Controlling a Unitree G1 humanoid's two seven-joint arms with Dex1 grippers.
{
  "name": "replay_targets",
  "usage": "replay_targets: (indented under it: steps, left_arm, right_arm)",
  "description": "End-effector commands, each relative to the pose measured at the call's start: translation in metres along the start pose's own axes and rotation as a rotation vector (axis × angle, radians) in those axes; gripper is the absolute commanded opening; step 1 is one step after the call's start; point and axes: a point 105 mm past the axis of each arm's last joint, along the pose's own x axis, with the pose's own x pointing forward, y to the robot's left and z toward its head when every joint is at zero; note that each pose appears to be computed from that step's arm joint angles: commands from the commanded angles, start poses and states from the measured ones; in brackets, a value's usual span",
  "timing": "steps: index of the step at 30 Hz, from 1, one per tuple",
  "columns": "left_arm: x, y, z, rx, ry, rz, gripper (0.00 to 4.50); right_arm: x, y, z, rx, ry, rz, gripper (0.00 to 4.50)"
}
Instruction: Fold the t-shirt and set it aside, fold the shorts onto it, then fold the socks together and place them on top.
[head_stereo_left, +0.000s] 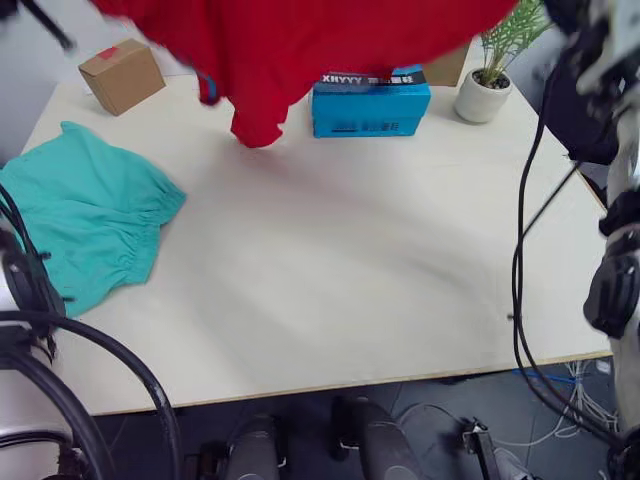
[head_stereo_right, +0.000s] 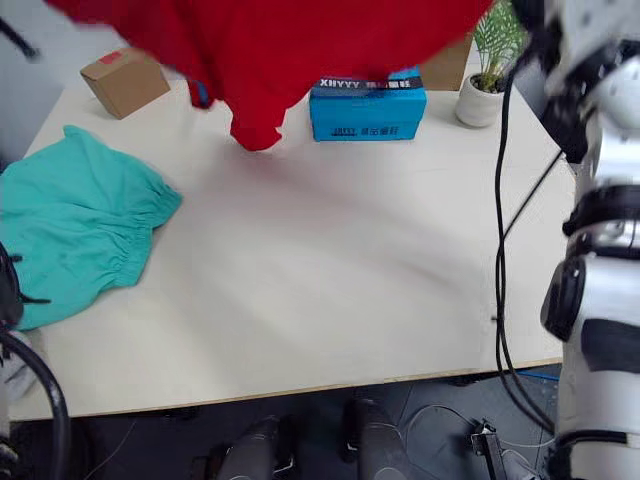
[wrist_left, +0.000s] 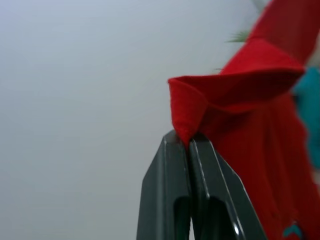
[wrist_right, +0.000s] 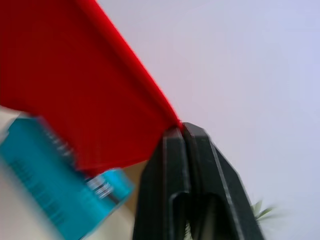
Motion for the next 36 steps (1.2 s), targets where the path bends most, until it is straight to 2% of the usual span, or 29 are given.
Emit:
replay_targets:
  steps: [1, 3, 5, 6, 8, 11, 13, 16, 21, 25, 31, 36]
  left_arm:
    - [-0.016, -0.025, 0.02, -0.049, -0.034, -0.119, 0.0]
    - [-0.021, -0.048, 0.024, -0.148, -0.029, -0.17, 0.0]
    - [-0.03, -0.098, 0.026, -0.334, 0.011, -0.316, 0.0]
    - [-0.041, -0.126, 0.025, -0.409, 0.066, -0.42, 0.0]
    - [-0.055, -0.155, 0.025, -0.482, 0.145, -0.528, 0.0]
    - [-0.092, -0.21, 0.017, -0.712, 0.305, -0.671, 0.0]
    - [-0.111, -0.231, 0.012, -0.751, 0.376, -0.71, 0.0]
    - [-0.115, -0.237, 0.01, -0.809, 0.381, -0.661, 0.0]
    - [-0.121, -0.252, 0.017, -0.894, 0.372, -0.687, 0.0]
    - [-0.123, -0.257, 0.019, -0.919, 0.372, -0.693, 0.0]
    - [-0.129, -0.255, 0.02, -1.026, 0.416, -0.673, 0.0]
    - [-0.131, -0.24, 0.018, -1.102, 0.441, -0.605, 0.0]
  right_arm:
    - [-0.023, 0.019, -0.003, -0.013, -0.016, 0.112, 0.02]
    - [-0.04, 0.038, -0.014, 0.014, 0.013, 0.188, 0.02]
    - [-0.07, 0.067, -0.028, 0.035, 0.062, 0.315, 0.02]
    - [-0.082, 0.077, -0.034, 0.059, 0.094, 0.354, 0.02]
    - [-0.095, 0.086, -0.037, 0.108, 0.126, 0.386, 0.02]
    - [-0.133, 0.122, -0.048, 0.224, 0.222, 0.561, 0.02]
    - [-0.153, 0.138, -0.052, 0.245, 0.281, 0.663, 0.02]
    - [-0.164, 0.142, -0.053, 0.28, 0.315, 0.678, 0.02]
    - [-0.19, 0.147, -0.058, 0.342, 0.426, 0.758, 0.02]
    - [-0.2, 0.144, -0.063, 0.351, 0.491, 0.753, 0.02]
    - [-0.212, 0.154, -0.056, 0.472, 0.562, 0.833, 0.02]
    - [-0.21, 0.151, -0.052, 0.526, 0.618, 0.839, 0.02]
